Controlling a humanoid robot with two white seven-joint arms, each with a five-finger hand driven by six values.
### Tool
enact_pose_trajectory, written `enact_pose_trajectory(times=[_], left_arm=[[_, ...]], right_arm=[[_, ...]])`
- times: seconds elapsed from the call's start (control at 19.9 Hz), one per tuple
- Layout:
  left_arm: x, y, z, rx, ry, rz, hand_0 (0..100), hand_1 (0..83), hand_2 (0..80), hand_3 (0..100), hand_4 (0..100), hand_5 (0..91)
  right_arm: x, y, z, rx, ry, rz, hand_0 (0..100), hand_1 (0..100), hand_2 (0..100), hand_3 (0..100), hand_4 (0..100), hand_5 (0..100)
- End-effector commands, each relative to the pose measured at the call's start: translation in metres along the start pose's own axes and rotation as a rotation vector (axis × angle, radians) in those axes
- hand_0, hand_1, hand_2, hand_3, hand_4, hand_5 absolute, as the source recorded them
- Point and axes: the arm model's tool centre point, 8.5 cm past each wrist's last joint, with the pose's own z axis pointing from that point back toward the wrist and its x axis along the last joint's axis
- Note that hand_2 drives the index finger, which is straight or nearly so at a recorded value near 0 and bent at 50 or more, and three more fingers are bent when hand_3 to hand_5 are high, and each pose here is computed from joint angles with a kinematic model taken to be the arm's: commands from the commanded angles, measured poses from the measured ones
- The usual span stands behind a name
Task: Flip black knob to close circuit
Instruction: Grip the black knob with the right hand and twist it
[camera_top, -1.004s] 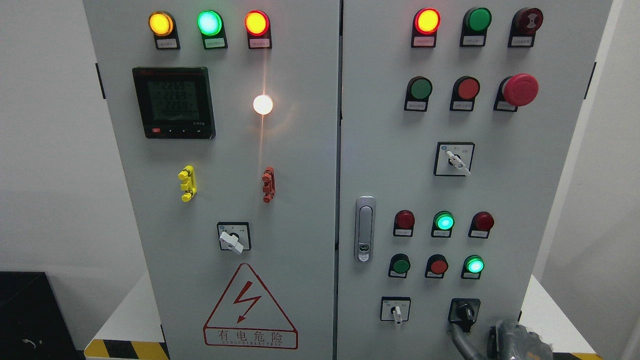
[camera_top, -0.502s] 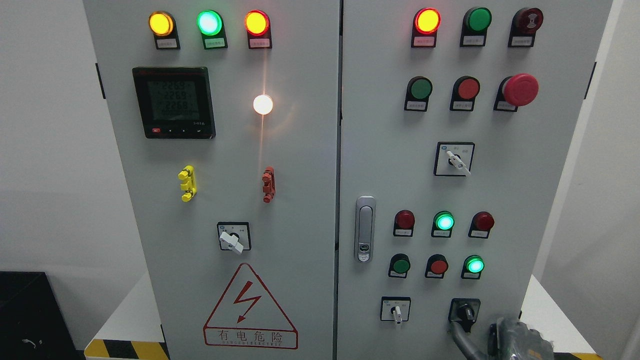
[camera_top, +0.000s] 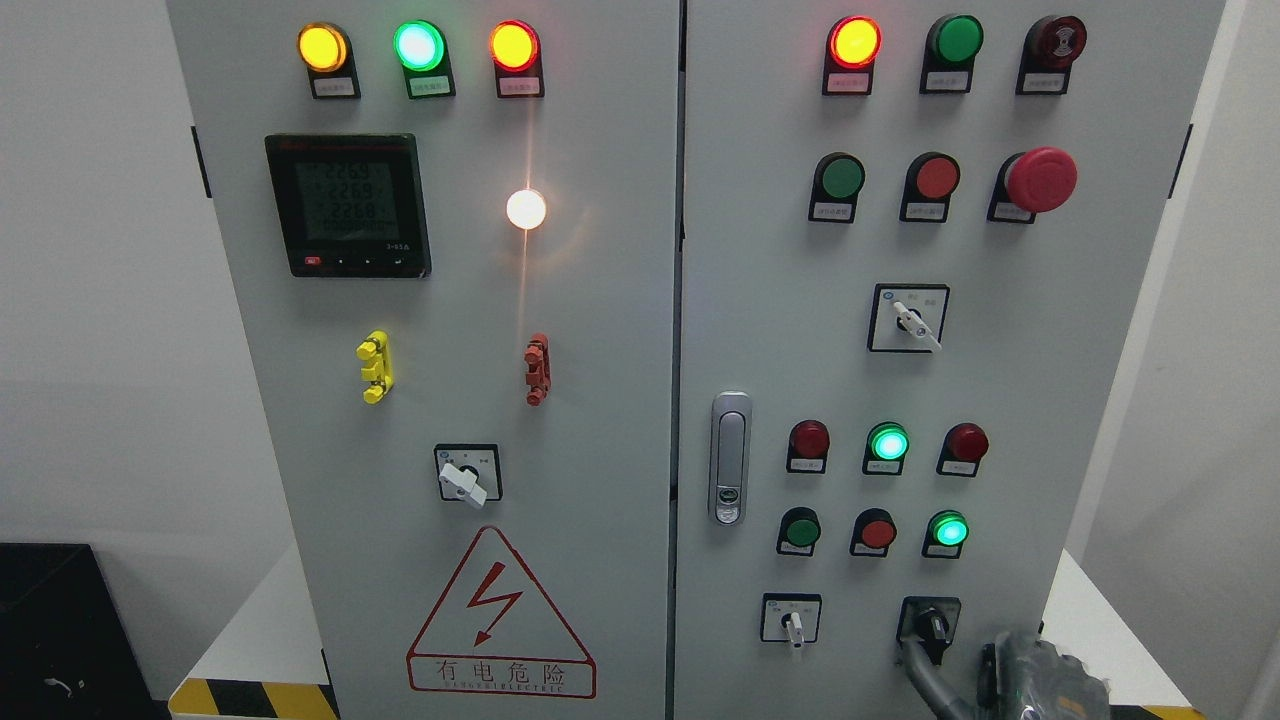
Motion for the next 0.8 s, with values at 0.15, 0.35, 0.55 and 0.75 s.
enact_pose_trajectory(times=[0.15,0.35,0.55,0.75], left_arm=[[0.0001,0.0,0.0,0.0,-0.001,-0.001,12,55.6,0.0,0,0,0.0],[0.0,0.0,0.0,0.0,-0.001,0.0,12,55.6,0.0,0,0,0.0],[0.0,0.0,0.0,0.0,-0.001,0.0,12,55.6,0.0,0,0,0.0],[0.0,0.0,0.0,0.0,-0.001,0.0,12,55.6,0.0,0,0,0.0]], right_arm=[[-0.0197,-0.005,-0.0034,-0.017,0.048,0.0,0,0,95,100,100,100],[-0.0232,-0.006,-0.0039,-0.02,0.055,0.0,0,0,95,100,100,100],[-0.0251,-0.0062,-0.0043,-0.02,0.059,0.001,0,0,95,100,100,100],[-0.0251,-0.0062,-0.0043,-0.02,0.058,0.0,0,0,95,100,100,100]])
